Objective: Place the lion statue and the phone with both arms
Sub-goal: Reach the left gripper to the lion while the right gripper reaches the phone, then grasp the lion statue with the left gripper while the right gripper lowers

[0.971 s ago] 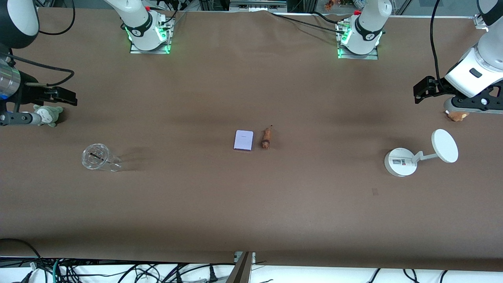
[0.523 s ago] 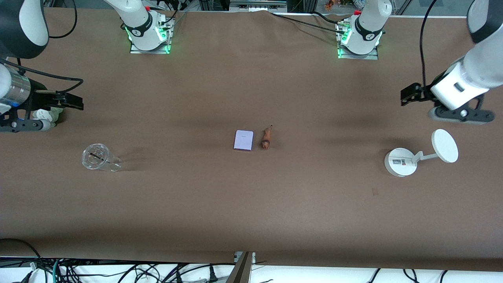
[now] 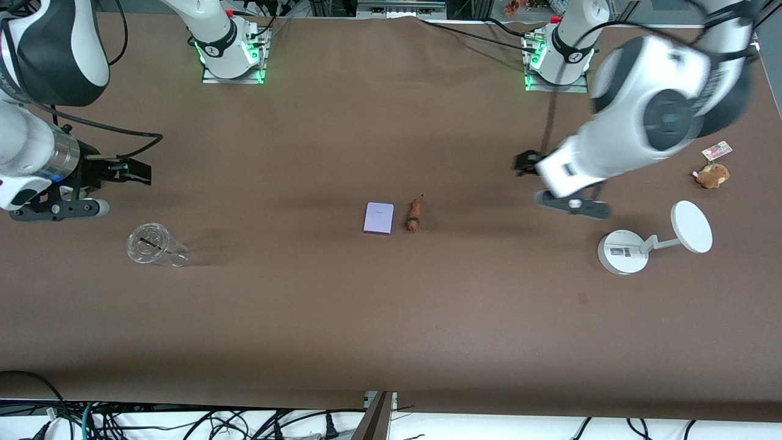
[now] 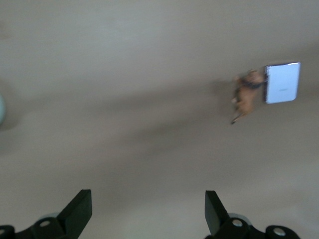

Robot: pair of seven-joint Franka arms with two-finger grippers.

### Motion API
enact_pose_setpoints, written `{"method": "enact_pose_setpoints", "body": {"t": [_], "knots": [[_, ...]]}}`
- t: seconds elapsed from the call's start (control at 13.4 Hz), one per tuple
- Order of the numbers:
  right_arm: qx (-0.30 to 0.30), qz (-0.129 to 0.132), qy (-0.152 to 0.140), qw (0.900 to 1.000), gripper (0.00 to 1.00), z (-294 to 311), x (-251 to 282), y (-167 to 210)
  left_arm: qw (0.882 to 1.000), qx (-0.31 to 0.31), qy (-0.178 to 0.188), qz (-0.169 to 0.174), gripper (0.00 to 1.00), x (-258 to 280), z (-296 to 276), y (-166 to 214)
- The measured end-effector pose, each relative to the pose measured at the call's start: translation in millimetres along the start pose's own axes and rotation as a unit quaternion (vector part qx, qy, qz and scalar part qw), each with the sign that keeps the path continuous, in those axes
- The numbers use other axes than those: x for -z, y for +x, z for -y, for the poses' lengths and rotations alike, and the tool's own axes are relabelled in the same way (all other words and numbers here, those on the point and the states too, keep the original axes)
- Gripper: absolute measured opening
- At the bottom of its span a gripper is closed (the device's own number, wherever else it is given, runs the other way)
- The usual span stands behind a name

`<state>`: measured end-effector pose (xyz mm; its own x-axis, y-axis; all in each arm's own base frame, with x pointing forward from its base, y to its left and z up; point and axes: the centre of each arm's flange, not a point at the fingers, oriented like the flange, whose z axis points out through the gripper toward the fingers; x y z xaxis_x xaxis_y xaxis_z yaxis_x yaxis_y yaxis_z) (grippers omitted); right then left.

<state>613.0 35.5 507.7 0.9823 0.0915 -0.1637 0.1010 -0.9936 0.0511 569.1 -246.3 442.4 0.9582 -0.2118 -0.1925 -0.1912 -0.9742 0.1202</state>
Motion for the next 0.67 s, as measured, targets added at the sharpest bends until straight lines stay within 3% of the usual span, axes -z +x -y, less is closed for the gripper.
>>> {"method": "enact_pose_setpoints", "body": {"t": [0.45,0.67], "knots": [[-0.013,-0.011,0.003,1.000,1.00,39,-45,36,0.999,-0.033,-0.006,-0.039,1.00,-114,-81,43],[-0.021,-0.013,0.004,1.000,1.00,73,-68,50,0.998,0.001,-0.008,-0.068,1.00,-171,-140,42]]}}
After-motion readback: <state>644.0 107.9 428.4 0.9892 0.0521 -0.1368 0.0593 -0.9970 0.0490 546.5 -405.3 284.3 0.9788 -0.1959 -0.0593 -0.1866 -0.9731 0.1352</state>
